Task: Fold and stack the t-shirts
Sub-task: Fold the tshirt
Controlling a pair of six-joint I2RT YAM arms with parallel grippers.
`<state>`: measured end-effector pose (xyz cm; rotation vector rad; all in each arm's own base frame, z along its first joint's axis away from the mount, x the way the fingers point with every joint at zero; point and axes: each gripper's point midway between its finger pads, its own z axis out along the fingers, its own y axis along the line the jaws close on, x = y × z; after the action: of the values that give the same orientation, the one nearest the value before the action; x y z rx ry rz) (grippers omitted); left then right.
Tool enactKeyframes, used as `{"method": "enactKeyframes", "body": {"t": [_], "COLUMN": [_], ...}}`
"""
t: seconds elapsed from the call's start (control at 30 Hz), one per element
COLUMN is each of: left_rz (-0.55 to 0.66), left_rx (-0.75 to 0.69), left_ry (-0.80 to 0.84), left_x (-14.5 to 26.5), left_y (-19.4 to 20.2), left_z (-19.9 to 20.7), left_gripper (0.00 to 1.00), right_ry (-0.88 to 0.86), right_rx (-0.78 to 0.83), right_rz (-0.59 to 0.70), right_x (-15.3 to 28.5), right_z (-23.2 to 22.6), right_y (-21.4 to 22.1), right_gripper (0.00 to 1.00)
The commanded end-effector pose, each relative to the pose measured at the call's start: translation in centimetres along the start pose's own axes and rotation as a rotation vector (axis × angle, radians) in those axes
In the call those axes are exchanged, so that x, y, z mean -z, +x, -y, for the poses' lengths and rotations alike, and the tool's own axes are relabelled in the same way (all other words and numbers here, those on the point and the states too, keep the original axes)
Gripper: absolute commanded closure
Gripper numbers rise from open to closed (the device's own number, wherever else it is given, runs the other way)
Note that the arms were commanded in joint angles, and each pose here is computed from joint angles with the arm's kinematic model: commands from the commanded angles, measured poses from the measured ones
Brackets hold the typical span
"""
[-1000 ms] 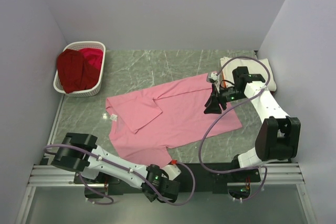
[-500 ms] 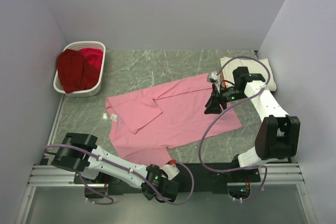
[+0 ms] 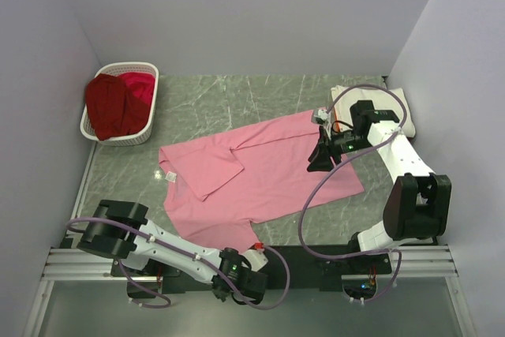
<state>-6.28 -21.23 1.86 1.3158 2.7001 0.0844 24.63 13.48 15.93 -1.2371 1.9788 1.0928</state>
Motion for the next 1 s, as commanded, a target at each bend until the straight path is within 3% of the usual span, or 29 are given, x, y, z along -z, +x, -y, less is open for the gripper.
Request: {"method": "enactKeyframes", "body": {"t": [0.0, 0.2, 0.4, 0.47, 0.6, 0.73, 0.77, 0.97], "left_rz": [0.024, 0.175, 0.410, 0.460, 0.506, 0.532, 0.535, 0.558], "left_rx": [-0.013, 0.087, 0.256, 0.283, 0.307, 0.306, 0.307, 0.312], "left_ry": [-0.013, 0.036, 0.185, 0.226, 0.245, 0.246, 0.248, 0.267], "left_x": [-0.6, 1.9, 6.3, 7.6, 8.5, 9.2, 9.3, 9.8], "left_y": [-0.3, -3.9, -9.2, -10.0, -11.2, -11.9, -12.0, -12.0], "left_z": [-0.1, -0.5, -1.8, -2.4, -4.0, -4.7, -4.8, -5.1], "left_gripper": [0.82, 0.90, 0.98, 0.99, 0.99, 0.99, 0.99, 0.99], "right_ry": [0.005, 0.060, 0.135, 0.172, 0.231, 0.259, 0.244, 0.268], "right_rx": [0.045, 0.111, 0.323, 0.315, 0.356, 0.371, 0.367, 0.378], "right_rz": [0.035, -0.089, -0.311, -0.423, -0.564, -0.664, -0.676, -0.762], "right_x": [0.8, 2.0, 6.0, 7.4, 8.9, 9.6, 9.5, 10.3], "right_z": [-0.1, -0.8, 0.6, 1.6, 4.4, 6.6, 6.8, 8.9], "right_y": [-1.8, 0.4, 7.7, 11.3, 14.7, 17.0, 17.6, 19.6], "right_gripper": [0.48, 0.49, 0.48, 0.47, 0.50, 0.72, 0.74, 0.72]}}
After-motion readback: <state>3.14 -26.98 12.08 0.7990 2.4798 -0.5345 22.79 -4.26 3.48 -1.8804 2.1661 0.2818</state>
